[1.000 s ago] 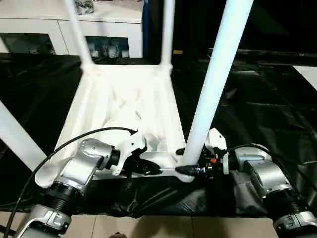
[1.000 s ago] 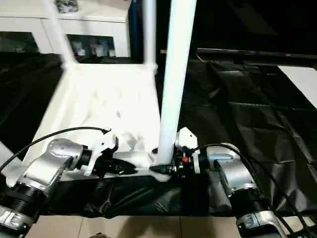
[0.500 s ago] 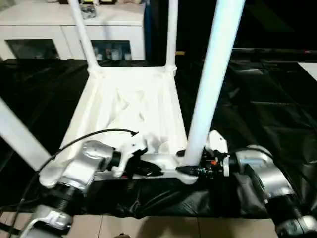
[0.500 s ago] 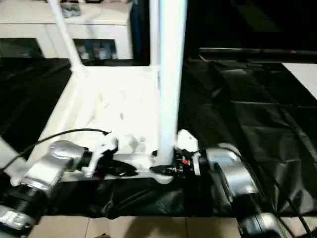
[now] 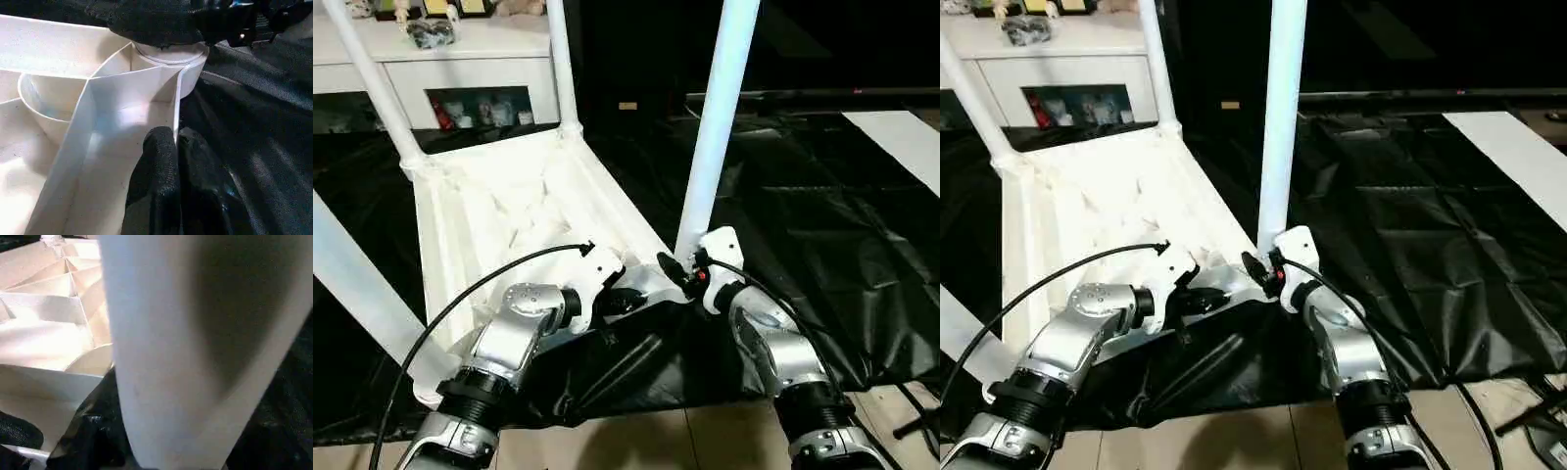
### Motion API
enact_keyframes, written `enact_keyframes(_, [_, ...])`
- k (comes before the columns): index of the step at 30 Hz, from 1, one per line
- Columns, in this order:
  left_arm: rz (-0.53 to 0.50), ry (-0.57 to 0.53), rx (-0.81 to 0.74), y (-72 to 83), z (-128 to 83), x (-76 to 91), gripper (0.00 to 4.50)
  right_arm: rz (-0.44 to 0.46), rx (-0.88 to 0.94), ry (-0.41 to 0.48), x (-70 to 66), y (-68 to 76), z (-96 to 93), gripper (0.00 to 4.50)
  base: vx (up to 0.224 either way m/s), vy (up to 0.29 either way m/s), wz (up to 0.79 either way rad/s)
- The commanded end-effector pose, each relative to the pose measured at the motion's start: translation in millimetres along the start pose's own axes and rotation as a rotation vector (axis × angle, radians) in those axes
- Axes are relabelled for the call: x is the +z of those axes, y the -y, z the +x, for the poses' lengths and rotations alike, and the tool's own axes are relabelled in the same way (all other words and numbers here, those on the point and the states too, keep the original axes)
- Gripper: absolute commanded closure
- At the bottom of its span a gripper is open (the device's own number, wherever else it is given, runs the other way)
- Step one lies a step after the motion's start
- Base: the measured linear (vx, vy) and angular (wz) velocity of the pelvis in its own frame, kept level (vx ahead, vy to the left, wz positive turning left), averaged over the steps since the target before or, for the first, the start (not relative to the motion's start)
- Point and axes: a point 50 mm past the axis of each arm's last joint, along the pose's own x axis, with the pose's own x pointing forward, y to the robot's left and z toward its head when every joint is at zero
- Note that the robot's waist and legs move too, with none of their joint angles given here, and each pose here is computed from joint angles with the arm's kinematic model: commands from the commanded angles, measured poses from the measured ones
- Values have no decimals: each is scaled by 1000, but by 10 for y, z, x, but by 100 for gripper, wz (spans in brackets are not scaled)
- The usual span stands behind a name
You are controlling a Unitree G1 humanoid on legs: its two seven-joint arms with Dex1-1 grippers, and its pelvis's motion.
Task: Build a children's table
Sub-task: Rotate leg to tighten
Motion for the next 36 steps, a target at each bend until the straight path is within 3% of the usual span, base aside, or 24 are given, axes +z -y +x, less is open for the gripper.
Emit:
enact_keyframes(1, [107,132,-79,153,125,303,450,8,189,-153,-266,-450,118,164,0,0,0])
enact_keyframes(3, [132,130,-117,163,99,281,450,-34,172,-145,-236,-372,91,150,0,0,0])
enact_keyframes(5, [157,119,-171,164,60,250,450,-20,186,-104,-167,-281,30,142,0,0,0])
enact_keyframes(7, [201,91,-262,160,2,208,450,23,228,-38,-99,-108,-145,142,0,0,0])
enact_keyframes(11, [242,47,-364,125,-73,167,450,49,257,-17,-102,140,-419,142,42,-8,8])
enact_keyframes(12, [259,25,-398,93,-108,154,450,61,260,-7,-98,280,-583,142,70,-19,15])
enact_keyframes(17, [280,-16,-436,30,-167,105,450,67,308,-7,-77,450,-912,142,74,-12,12])
enact_keyframes(19, [268,-18,-453,-4,-209,76,450,91,336,-9,-47,549,-1169,142,55,15,-1])
enact_keyframes(22, [246,-10,-471,-18,-251,49,450,111,363,9,37,633,-1397,142,0,0,0])
enact_keyframes(31, [222,-10,-400,-52,-298,-37,450,140,390,89,257,604,-1436,142,-12,-1,0])
enact_keyframes(35, [188,40,-363,-33,-314,-8,450,125,291,74,255,648,-1341,142,0,0,0])
enact_keyframes(36, [187,83,-330,-20,-354,35,406,118,115,69,247,761,-1227,139,0,0,0])
